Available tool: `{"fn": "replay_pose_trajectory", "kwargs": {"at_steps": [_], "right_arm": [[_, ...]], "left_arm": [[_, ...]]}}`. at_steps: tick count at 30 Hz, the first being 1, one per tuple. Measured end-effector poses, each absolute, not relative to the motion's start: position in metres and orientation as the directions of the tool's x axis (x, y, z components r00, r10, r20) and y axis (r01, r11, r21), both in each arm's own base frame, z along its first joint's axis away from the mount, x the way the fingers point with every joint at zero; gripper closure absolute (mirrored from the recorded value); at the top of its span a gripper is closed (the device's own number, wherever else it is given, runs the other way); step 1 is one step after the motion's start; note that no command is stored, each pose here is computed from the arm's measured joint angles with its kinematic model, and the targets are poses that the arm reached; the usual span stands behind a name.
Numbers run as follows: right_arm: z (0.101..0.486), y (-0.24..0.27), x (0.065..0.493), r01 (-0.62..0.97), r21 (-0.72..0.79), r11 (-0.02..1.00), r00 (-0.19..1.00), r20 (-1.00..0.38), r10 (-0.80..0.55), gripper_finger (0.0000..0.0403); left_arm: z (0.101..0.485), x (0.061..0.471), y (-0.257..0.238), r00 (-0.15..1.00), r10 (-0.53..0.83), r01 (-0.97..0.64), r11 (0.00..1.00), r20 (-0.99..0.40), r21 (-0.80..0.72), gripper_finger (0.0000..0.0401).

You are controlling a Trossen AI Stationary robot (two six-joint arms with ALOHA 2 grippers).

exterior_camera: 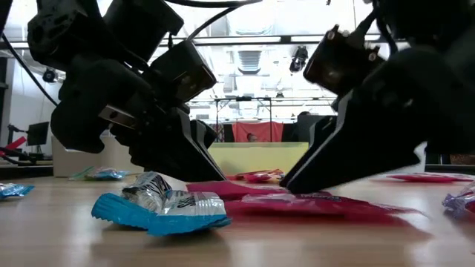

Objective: Sort candy
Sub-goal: Put the red gummy into the gray bin

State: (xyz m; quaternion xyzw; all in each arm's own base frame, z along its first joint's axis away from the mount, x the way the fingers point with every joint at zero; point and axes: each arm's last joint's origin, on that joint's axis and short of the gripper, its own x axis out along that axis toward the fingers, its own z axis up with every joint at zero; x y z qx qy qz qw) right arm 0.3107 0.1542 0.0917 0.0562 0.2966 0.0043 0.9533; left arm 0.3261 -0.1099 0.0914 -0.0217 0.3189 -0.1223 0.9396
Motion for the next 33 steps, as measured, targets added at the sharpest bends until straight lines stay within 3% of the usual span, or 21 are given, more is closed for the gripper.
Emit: {"fn": "replay_pose_trajectory", "kwargs": {"at_steps": [10, 26, 33], "right_arm": [[0.087, 0.144, 0.317, 0.034, 0.141, 0.989, 0.811, -0.583, 0.055, 0.0157], [0.085, 0.141, 0.317, 0.034, 0.121, 0.992, 0.8, -0.599, 0.046, 0.0353], [0.088, 0.141, 0.317, 0.025, 0.118, 0.993, 0.802, -0.596, 0.051, 0.0392]], "left_arm": [[0.091, 0.326, -0.11, 0.769, -0.24, 0.209, 0.97, -0.592, -0.123, 0.0401], [0.093, 0.326, -0.109, 0.78, -0.237, 0.206, 0.971, -0.579, -0.121, 0.0401], [0.108, 0.323, -0.108, 0.781, -0.232, 0.217, 0.971, -0.58, -0.096, 0.0401]]}}
